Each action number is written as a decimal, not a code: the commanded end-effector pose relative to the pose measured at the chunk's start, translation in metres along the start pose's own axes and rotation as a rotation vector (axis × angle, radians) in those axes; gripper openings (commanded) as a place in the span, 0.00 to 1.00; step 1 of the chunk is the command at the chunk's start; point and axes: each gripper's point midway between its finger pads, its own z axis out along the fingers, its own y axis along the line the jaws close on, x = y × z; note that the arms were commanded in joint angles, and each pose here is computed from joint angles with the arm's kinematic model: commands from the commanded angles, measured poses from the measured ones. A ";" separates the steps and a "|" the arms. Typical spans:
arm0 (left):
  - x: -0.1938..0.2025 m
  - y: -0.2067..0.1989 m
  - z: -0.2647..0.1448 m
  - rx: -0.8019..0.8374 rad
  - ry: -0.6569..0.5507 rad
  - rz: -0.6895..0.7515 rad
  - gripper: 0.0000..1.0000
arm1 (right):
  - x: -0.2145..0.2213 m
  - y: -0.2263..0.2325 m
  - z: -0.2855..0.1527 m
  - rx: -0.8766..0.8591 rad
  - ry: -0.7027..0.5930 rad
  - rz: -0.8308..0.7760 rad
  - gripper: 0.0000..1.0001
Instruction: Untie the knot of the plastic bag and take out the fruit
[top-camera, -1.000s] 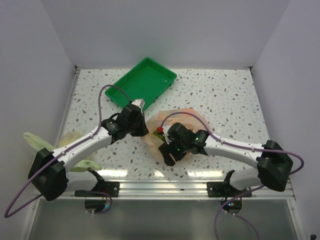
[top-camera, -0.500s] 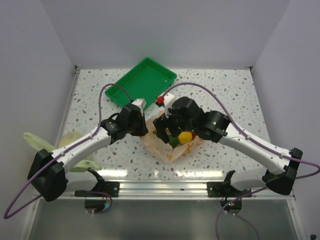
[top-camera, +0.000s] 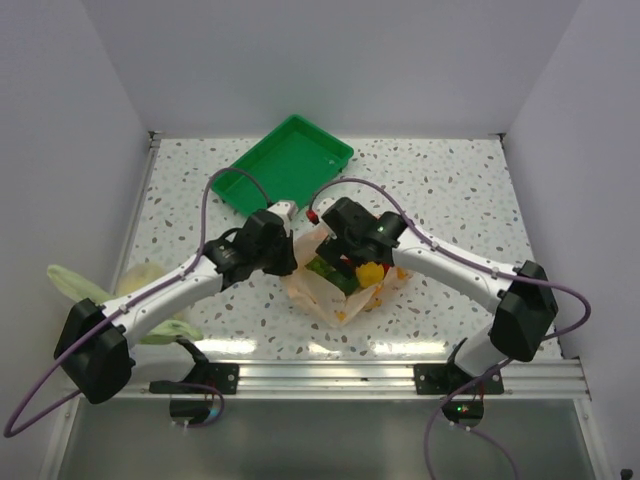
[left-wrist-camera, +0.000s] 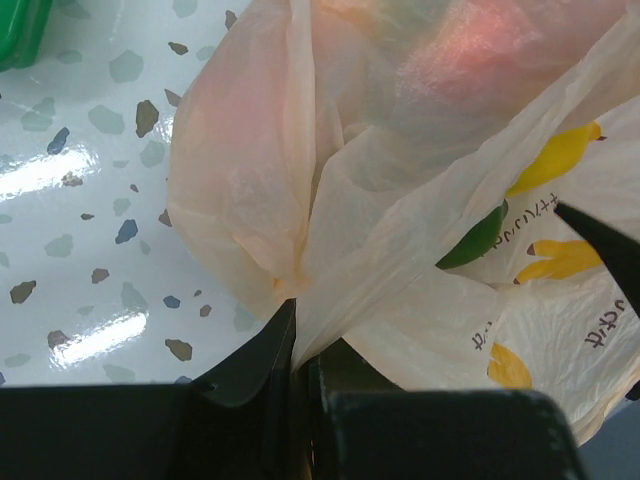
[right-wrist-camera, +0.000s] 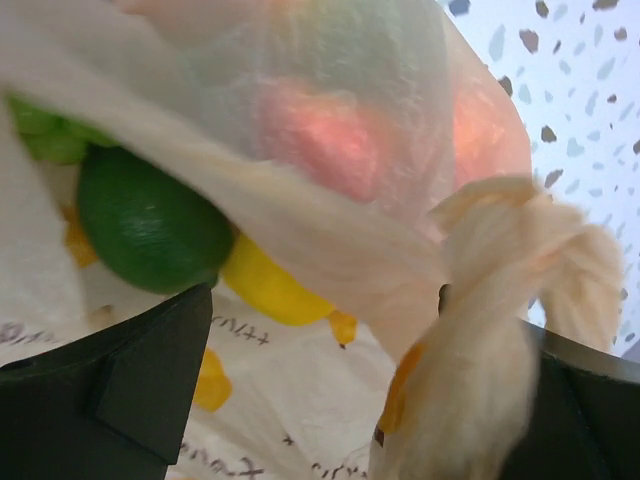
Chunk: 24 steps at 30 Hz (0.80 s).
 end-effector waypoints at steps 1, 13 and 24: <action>-0.006 -0.009 -0.007 0.034 -0.036 0.034 0.12 | -0.002 -0.027 0.016 0.058 -0.022 0.023 0.99; -0.008 -0.019 -0.016 0.053 -0.102 0.072 0.25 | -0.012 -0.039 0.023 -0.002 -0.144 0.287 0.00; -0.087 -0.088 -0.107 0.226 -0.416 0.117 0.87 | -0.021 -0.036 0.006 -0.032 -0.218 0.387 0.00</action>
